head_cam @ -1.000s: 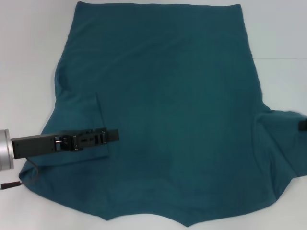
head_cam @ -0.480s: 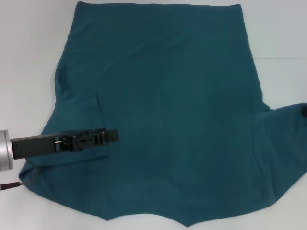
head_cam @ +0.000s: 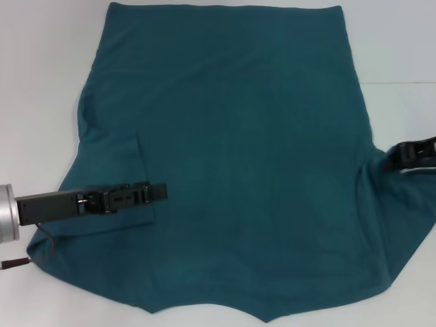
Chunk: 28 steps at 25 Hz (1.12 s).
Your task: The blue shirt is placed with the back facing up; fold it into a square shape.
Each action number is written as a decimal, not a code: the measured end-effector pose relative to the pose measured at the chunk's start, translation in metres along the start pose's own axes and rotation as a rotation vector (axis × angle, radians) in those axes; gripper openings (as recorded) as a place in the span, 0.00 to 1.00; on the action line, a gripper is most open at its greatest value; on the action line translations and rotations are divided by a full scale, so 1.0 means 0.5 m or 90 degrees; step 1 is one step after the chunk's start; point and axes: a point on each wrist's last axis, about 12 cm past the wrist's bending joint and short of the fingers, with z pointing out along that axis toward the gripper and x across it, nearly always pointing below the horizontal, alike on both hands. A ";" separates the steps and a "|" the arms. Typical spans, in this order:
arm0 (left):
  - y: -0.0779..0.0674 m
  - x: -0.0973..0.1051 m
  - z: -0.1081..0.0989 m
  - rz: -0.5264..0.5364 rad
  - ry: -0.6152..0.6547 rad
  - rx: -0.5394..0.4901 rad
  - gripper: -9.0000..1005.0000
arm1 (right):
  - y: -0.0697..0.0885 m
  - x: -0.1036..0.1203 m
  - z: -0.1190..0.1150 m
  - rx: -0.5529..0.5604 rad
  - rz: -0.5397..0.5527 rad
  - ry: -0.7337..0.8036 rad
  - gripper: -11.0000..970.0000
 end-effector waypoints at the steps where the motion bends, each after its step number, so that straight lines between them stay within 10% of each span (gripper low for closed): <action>1: 0.000 0.000 0.000 0.000 -0.001 -0.001 0.65 | 0.010 -0.001 0.006 -0.005 -0.002 0.010 0.05; 10: 0.000 -0.001 0.003 -0.001 -0.005 -0.001 0.66 | 0.082 -0.030 0.037 -0.022 -0.010 0.050 0.06; 28: 0.007 -0.001 0.004 -0.009 -0.013 -0.019 0.66 | 0.095 -0.053 0.055 -0.057 0.059 -0.029 0.08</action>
